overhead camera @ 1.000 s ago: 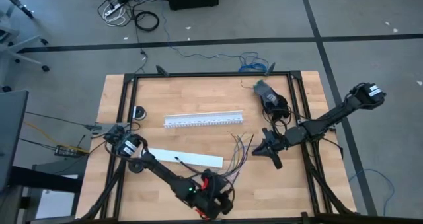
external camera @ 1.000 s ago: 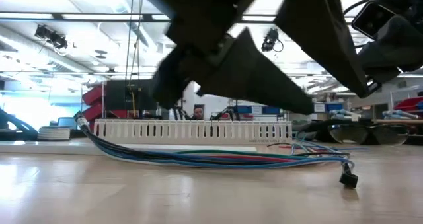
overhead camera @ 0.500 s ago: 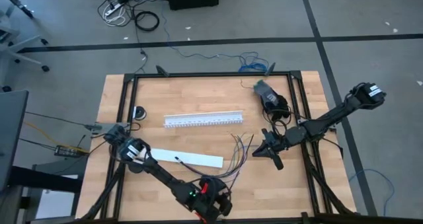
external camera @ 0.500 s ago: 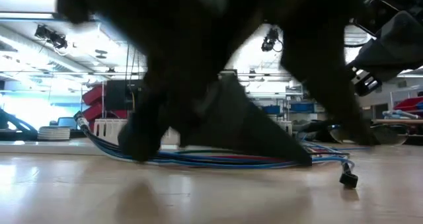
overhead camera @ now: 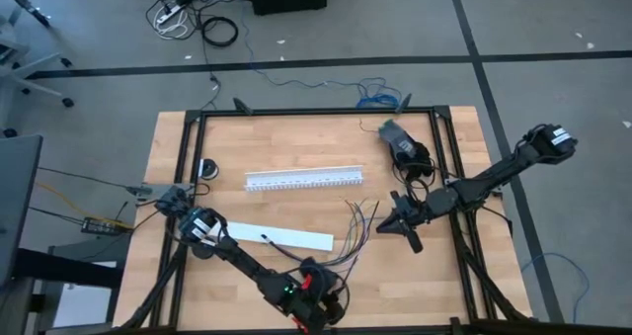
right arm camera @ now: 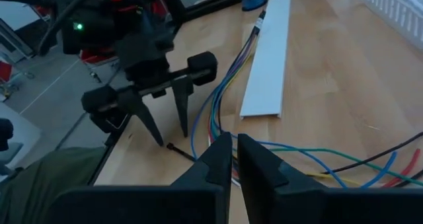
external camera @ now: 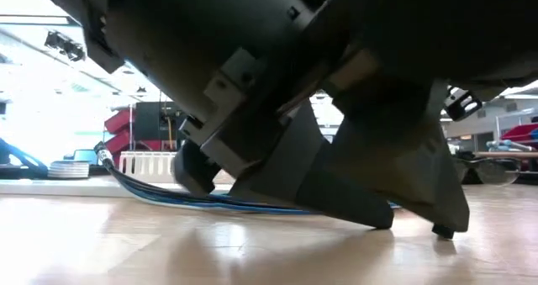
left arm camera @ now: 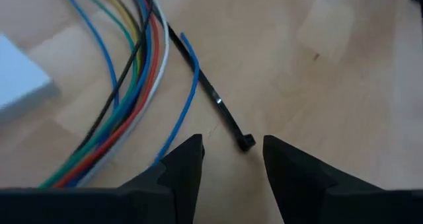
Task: Ziptie cables
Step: Wrap the colored wires together using a zip tie
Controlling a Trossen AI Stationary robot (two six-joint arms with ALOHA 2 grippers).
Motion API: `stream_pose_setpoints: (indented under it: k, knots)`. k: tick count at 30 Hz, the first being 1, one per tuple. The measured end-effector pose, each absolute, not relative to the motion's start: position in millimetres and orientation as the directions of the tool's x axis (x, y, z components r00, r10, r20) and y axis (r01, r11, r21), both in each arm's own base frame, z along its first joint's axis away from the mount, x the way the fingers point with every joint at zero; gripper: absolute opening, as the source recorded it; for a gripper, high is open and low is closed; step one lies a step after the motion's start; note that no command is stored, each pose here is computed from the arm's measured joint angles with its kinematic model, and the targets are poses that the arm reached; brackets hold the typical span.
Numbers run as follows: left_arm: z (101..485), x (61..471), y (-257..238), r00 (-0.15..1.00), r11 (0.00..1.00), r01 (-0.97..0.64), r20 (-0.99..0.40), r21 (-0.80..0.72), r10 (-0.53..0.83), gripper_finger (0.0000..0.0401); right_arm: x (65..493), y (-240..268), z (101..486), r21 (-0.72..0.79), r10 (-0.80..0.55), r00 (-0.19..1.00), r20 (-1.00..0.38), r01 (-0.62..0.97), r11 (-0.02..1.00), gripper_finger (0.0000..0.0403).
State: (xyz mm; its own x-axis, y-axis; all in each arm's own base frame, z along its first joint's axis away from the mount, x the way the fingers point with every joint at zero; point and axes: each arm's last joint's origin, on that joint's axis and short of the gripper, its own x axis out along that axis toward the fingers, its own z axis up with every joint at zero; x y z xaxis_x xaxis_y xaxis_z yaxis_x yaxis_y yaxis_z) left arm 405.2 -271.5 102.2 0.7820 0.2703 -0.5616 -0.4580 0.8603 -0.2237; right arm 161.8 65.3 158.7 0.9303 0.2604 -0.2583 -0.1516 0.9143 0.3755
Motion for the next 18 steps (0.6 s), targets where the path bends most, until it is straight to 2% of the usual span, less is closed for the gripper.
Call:
stream_pose_setpoints:
  k: [3, 11, 18]
  knots:
    - [102, 406, -272, 0.786, 0.884, -0.431, -0.557, -0.184, 0.267, 0.0156, 162, 65, 159, 0.377, 0.259, 0.931, -0.257, -0.150, 0.914, 0.0022]
    - [102, 408, -273, 0.801, 0.881, -0.424, -0.542, -0.211, 0.256, 0.0156, 162, 65, 159, 0.385, 0.259, 0.931, -0.257, -0.147, 0.911, 0.0022]
    - [87, 412, -276, 0.811, 0.910, -0.376, -0.537, -0.176, 0.232, 0.0156, 162, 65, 159, 0.385, 0.259, 0.931, -0.256, -0.148, 0.911, 0.0022]
